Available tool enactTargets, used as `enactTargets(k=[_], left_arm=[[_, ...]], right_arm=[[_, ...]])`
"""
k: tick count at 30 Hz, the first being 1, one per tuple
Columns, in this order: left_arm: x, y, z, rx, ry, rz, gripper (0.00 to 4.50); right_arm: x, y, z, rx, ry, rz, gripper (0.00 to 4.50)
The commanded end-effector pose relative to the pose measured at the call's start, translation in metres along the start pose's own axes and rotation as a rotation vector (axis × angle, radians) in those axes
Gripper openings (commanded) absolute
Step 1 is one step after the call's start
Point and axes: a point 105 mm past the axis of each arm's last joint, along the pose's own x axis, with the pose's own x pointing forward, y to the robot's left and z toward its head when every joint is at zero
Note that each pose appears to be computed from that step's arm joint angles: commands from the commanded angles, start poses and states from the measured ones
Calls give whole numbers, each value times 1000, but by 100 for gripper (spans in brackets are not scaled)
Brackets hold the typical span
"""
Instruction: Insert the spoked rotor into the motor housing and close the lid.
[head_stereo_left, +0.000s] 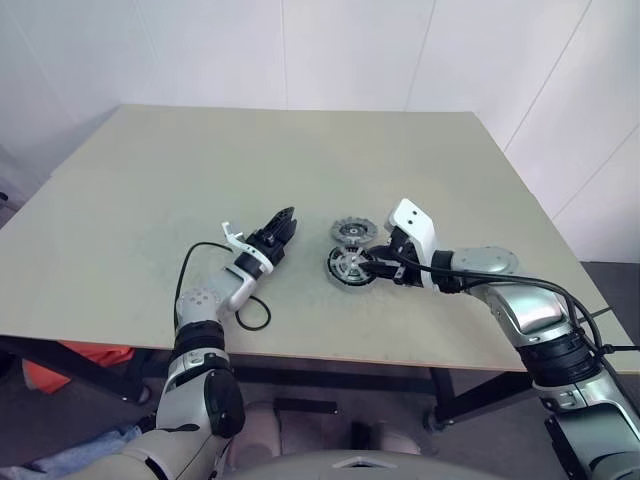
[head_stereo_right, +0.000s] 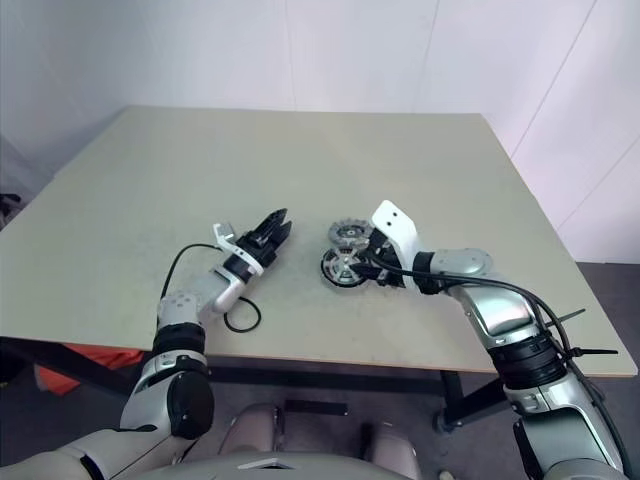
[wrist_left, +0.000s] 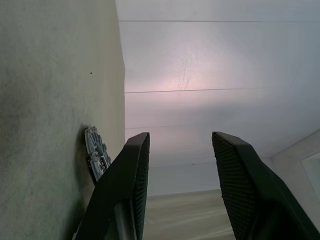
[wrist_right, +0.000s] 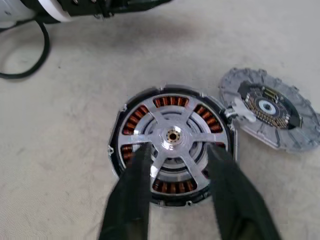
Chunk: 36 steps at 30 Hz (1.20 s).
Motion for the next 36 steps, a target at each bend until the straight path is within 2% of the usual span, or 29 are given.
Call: enactTargets(k=[1,5,10,13,15,18,20,24,27,30,36], left_arm=[[4,-11,1,24,4,-35,211],[5,-11,1,27,6,-32,211],[5,-13,3,65,7,-25,211],[7,-18,3,189,34,-7,211],[8,-22,3,250,52,-5,211],[7,-21,11,284,52,18,211],[7,-19,14,295,48,31,211],[6,-20,19,308,45,34,211],[7,-20,22,317,42,34,211],[7,-18,24,325,34,42,211],[1,-15,25,323,-4,41,211]], right_arm=[[-4,-2,17,-48,-46,-17,200],[-6,-8,24,-36,-78,-46,200],[-11,-20,49,11,-201,-94,200],[-14,-42,45,54,-214,-221,200],[-17,-58,33,43,-160,-307,200],[-29,-72,10,-112,-22,-374,200],[-38,-76,5,-255,35,-369,200],[-59,-81,10,-569,134,-290,200],[-70,-87,33,-747,169,-212,254],[-55,-78,41,-938,228,-60,352],[-23,-64,22,-1155,343,215,352]])
